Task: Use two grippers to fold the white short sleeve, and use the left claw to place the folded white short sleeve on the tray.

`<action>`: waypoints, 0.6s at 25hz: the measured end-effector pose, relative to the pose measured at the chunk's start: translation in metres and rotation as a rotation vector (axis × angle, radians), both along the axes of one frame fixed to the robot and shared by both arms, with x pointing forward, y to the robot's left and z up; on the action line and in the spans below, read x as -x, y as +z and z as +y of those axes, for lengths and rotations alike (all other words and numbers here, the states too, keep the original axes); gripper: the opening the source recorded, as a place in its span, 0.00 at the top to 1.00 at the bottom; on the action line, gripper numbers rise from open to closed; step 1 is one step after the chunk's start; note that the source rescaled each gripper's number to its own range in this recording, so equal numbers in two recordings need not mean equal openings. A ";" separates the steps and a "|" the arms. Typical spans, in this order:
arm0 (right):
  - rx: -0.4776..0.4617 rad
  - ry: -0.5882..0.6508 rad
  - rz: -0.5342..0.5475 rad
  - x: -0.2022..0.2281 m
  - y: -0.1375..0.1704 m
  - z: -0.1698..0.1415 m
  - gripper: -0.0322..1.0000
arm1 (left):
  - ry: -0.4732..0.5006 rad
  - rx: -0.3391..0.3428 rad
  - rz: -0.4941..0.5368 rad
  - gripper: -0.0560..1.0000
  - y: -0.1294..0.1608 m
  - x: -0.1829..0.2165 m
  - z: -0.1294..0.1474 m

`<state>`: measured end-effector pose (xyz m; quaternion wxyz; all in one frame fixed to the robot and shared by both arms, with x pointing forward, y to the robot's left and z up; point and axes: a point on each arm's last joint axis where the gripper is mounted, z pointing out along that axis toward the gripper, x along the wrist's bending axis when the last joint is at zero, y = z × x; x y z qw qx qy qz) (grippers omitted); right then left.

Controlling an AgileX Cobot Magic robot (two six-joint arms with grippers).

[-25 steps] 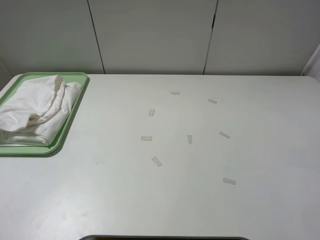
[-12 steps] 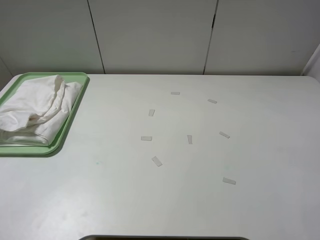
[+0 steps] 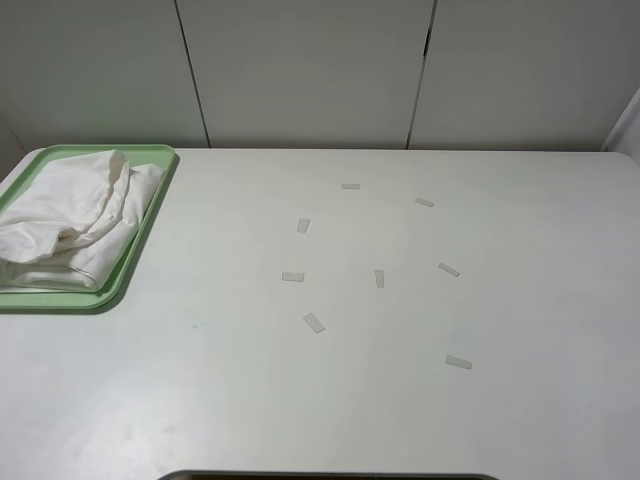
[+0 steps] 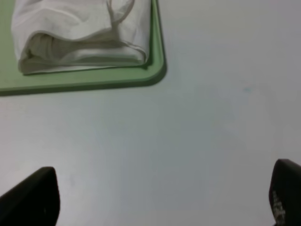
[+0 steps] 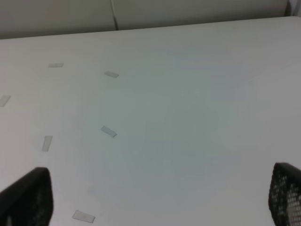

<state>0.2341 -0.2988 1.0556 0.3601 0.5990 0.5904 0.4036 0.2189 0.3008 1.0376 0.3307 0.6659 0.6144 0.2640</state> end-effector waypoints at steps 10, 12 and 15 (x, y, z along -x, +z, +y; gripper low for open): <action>0.000 0.000 0.000 0.000 0.000 0.000 0.00 | -0.063 -0.042 -0.015 0.11 0.001 0.000 -0.002; 0.000 0.000 0.000 0.000 0.000 0.000 0.00 | -0.068 -0.043 -0.026 0.11 0.002 0.000 -0.002; 0.000 0.000 0.000 0.000 0.000 0.000 0.00 | -0.068 -0.038 -0.048 0.11 0.001 -0.003 -0.003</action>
